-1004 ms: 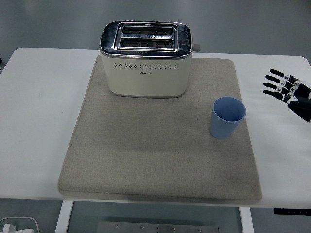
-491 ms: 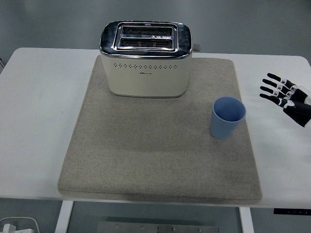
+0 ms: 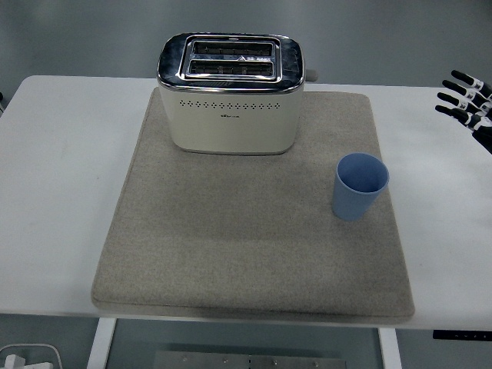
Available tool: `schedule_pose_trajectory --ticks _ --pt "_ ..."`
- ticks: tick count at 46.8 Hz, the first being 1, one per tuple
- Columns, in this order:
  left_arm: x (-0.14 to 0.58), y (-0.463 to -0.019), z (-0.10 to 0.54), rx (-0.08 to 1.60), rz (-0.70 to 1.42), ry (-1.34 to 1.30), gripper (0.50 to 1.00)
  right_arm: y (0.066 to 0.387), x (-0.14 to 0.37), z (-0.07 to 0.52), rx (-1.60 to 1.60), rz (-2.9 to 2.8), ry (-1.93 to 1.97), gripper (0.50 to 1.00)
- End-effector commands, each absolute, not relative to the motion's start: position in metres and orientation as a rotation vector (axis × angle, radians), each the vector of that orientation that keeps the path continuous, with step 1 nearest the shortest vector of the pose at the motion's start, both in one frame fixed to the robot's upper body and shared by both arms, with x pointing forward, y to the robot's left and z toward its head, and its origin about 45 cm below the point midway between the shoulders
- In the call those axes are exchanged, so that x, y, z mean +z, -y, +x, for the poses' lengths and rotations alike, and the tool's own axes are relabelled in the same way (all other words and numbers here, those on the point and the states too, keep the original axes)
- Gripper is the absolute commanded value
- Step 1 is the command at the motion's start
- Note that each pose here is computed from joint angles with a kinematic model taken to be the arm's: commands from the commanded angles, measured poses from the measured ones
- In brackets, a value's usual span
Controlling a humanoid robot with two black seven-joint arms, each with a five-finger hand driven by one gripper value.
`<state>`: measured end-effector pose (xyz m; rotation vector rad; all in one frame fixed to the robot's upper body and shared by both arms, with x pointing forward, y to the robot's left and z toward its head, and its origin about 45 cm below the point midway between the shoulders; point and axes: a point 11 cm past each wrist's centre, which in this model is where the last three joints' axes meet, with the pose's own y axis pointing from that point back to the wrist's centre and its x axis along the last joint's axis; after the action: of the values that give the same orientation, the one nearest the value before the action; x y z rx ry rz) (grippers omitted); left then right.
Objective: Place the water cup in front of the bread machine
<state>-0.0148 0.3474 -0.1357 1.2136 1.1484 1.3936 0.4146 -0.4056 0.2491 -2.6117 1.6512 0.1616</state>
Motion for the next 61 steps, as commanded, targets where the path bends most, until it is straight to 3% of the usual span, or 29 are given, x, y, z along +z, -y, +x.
schedule_pose_trajectory --ticks 1,25,49,61 --pt "-0.136 -0.347 -0.014 1.394 1.213 -1.148 1.0 0.406 0.249 0.415 0.164 -2.605 -1.65 0.932" --pt "-0.136 -0.347 -0.015 1.393 1.214 -1.149 1.0 0.448 0.288 0.422 0.083 -2.416 -1.8 0.932" --pt "-0.136 -0.347 -0.014 1.394 1.213 -1.148 1.0 0.464 0.303 0.448 -0.019 -2.224 -2.093 0.928" --pt "-0.136 -0.348 -0.014 1.395 1.214 -1.147 1.0 0.449 0.311 0.471 -0.134 -2.318 -2.178 0.928"
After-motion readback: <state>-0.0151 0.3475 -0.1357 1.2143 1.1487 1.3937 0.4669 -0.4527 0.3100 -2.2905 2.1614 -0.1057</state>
